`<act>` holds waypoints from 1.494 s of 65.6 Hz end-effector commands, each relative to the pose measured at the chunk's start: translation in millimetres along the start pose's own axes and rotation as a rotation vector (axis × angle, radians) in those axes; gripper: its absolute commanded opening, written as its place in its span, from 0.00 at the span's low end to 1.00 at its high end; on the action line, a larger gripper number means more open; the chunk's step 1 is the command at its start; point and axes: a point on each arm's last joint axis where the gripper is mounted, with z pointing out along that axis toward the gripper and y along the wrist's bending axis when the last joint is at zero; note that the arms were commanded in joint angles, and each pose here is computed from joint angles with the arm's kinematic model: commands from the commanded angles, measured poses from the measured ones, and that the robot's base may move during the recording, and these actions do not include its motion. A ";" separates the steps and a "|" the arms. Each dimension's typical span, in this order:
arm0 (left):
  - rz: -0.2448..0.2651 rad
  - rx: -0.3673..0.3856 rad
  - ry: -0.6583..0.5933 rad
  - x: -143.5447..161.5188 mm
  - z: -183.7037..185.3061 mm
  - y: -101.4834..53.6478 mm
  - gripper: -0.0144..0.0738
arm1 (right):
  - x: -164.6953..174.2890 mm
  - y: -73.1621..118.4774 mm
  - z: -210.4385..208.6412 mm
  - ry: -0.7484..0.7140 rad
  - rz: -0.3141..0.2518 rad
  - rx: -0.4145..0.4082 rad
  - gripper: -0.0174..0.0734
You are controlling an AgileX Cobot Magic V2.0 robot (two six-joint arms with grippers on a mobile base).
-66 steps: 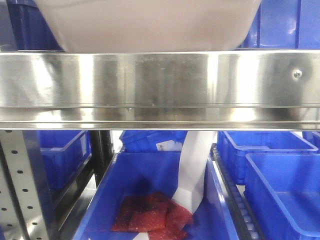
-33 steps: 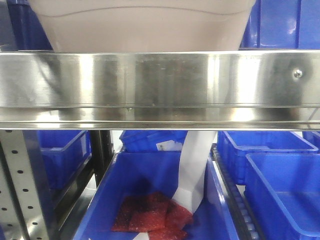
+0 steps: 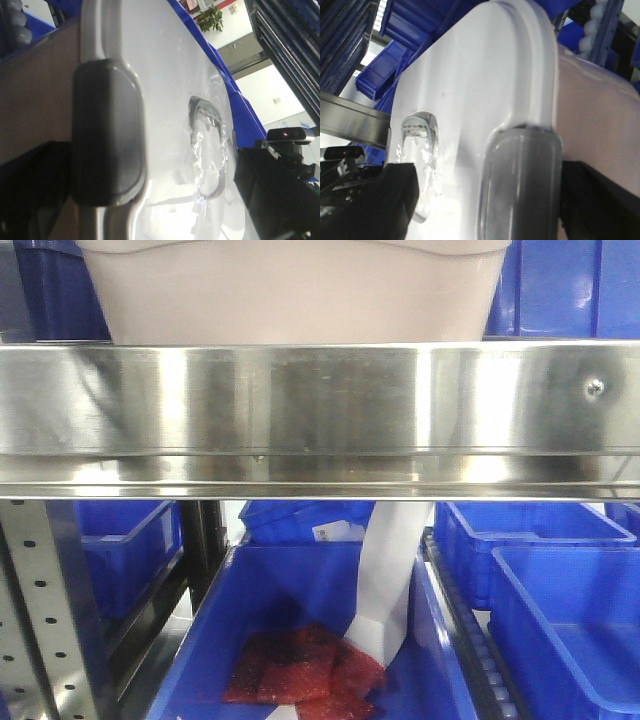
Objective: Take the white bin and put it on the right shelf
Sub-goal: 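Push the bin forward onto the upper shelf with both grippers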
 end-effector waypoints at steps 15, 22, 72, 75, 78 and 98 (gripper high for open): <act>0.022 0.078 -0.041 -13.7 -26.5 -19.7 0.77 | -20.0 15.3 -28.3 -0.105 -0.021 -0.038 0.89; 0.021 0.073 -0.048 -15.6 -30.2 -17.7 0.77 | -22.9 11.5 -37.4 -0.096 -0.016 -0.046 0.89; 0.025 0.075 -0.029 -14.2 -29.9 -18.8 0.05 | -19.0 12.0 -39.1 -0.046 -0.078 -0.061 0.25; 0.010 0.092 -0.007 -13.2 -30.7 -21.2 0.02 | -18.0 13.0 -39.4 -0.038 -0.081 -0.064 0.26; 0.033 0.097 0.013 -12.7 -32.2 -26.2 0.03 | -16.8 16.0 -41.7 -0.038 -0.101 -0.052 0.26; 0.297 -0.358 -0.362 -10.2 -74.9 -106.7 0.03 | -11.0 73.5 -96.3 -0.364 -0.482 0.321 0.26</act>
